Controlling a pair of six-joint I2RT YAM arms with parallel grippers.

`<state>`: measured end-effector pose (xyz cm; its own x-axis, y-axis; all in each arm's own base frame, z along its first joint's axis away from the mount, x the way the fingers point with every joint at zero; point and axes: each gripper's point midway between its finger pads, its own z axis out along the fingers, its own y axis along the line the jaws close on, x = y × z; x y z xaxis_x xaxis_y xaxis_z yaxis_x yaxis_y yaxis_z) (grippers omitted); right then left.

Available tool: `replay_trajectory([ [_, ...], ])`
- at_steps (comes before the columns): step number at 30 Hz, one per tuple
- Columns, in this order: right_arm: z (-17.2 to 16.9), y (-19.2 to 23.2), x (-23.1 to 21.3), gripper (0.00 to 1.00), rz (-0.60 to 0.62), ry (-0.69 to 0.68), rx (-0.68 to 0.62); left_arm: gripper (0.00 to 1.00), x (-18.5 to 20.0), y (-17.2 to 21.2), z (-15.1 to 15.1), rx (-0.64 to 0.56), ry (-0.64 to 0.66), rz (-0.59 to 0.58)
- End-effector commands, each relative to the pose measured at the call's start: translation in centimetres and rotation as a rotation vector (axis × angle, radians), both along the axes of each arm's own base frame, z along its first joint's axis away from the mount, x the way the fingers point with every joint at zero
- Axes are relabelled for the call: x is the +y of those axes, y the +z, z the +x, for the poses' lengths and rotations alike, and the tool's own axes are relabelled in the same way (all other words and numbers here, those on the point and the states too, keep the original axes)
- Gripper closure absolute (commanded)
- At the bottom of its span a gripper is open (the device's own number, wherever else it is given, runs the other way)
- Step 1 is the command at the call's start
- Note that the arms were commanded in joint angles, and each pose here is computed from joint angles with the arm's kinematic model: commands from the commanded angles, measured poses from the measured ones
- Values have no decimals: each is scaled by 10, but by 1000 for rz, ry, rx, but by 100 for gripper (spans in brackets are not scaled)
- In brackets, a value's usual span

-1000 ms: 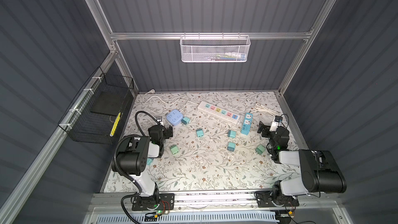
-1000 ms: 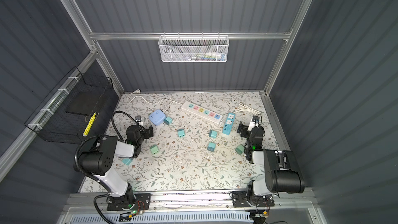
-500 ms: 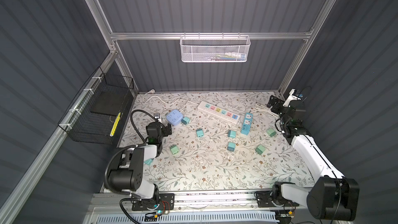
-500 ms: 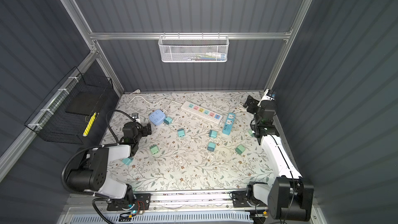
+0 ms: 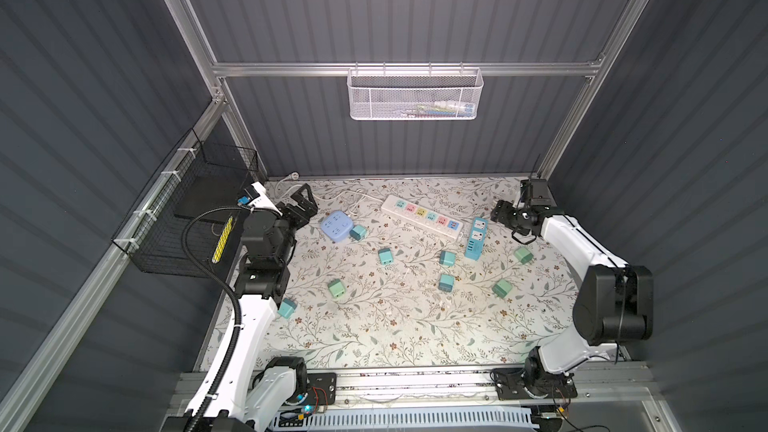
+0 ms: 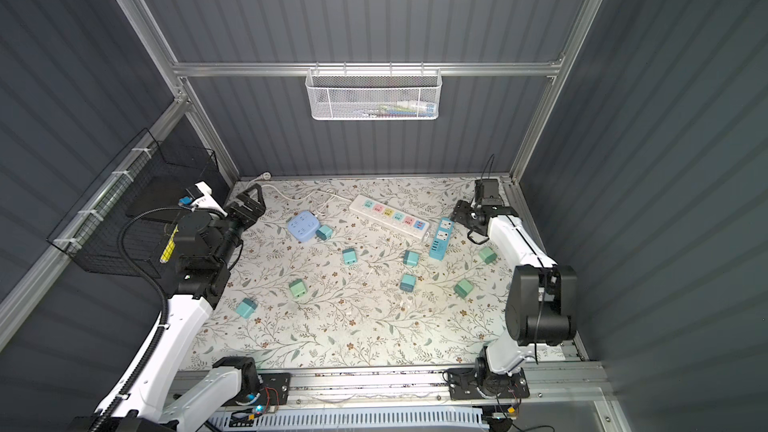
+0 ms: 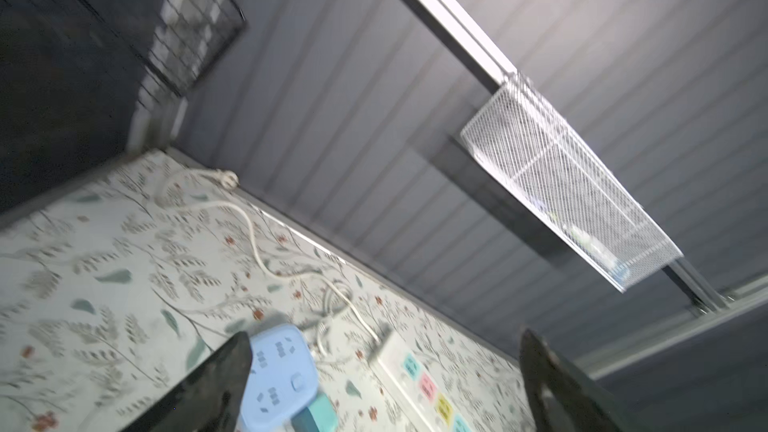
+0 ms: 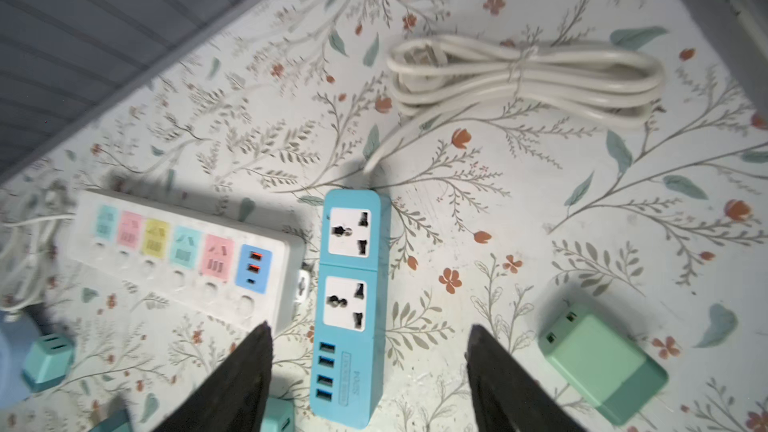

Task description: Insert the plug

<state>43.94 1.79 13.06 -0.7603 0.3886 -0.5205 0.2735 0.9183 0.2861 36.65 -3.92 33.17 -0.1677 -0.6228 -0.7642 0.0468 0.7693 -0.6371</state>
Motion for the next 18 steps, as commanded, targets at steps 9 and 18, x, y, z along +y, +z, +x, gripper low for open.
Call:
replay_trajectory([
  [9, -13, -64, 42, 17, -118, 159, 307, 0, -91, -83, -33, 226, -535, -209],
  [18, -21, -88, 56, 27, -110, 145, 373, 0, -81, -77, -35, 208, -462, -157],
])
